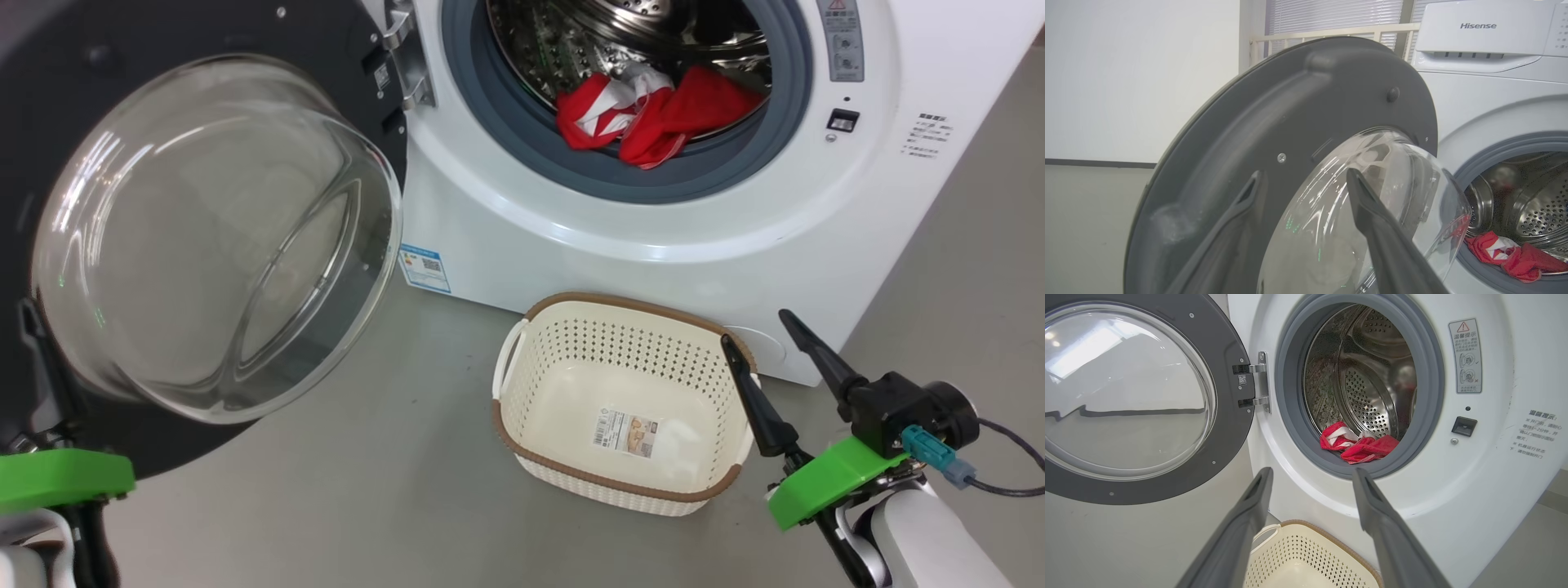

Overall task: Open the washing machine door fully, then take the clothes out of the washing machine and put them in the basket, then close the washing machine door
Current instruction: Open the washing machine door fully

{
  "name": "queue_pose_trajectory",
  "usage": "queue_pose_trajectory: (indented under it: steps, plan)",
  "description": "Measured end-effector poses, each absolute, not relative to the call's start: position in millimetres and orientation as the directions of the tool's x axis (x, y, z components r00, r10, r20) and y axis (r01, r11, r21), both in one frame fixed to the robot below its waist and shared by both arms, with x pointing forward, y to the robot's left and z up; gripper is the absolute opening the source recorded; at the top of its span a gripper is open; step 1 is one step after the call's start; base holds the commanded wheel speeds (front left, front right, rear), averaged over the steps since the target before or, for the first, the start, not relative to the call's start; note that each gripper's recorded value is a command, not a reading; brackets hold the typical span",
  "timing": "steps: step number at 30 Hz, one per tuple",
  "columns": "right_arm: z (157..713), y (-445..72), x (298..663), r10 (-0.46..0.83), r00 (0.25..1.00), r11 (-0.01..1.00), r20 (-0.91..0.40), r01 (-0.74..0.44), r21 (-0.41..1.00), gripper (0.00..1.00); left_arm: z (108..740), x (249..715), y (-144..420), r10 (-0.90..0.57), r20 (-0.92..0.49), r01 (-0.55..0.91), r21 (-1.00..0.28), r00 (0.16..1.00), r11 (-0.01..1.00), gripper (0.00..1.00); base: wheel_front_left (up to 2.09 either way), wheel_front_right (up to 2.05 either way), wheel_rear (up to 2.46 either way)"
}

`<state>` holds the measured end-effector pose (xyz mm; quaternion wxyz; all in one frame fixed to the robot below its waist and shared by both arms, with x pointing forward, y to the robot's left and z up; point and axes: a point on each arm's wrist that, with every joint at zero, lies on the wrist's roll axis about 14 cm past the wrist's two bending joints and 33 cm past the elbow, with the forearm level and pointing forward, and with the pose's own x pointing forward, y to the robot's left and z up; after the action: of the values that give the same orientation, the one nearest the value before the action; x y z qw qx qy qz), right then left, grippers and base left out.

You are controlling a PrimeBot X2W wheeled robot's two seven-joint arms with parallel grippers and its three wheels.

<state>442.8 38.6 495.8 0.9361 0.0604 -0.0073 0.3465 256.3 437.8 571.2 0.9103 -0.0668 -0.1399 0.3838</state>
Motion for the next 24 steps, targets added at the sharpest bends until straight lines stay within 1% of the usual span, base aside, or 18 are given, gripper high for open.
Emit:
queue_pose_trajectory:
  steps: [3,4,10,16,19,24]
  plan:
    - [498,33,438,0.628,0.776,0.766,0.061,-0.630,0.129,1.00,593,264,420,0.666,0.276,-0.627,-0.227,0.693,0.746,1.00,0.00,0.00,0.00]
    - [501,24,440,0.603,0.795,0.783,0.072,-0.606,0.138,1.00,600,275,404,0.614,0.294,-0.572,-0.223,0.733,0.790,1.00,0.00,0.00,0.00]
    - [516,-4,443,0.517,0.849,0.834,0.114,-0.529,0.156,1.00,611,299,363,0.482,0.321,-0.430,-0.222,0.815,0.875,1.00,0.00,0.00,0.00]
    - [527,-32,438,0.439,0.887,0.872,0.145,-0.459,0.168,1.00,597,320,325,0.362,0.274,-0.315,-0.203,0.891,0.927,1.00,0.00,0.00,0.00]
    - [540,-45,436,0.404,0.897,0.884,0.181,-0.434,0.174,1.00,597,336,298,0.270,0.277,-0.217,-0.207,0.922,0.954,1.00,0.00,0.00,0.00]
    - [548,-71,426,0.347,0.915,0.909,0.206,-0.382,0.168,1.00,579,352,252,0.114,0.225,-0.082,-0.148,0.968,0.986,1.00,0.00,0.00,0.00]
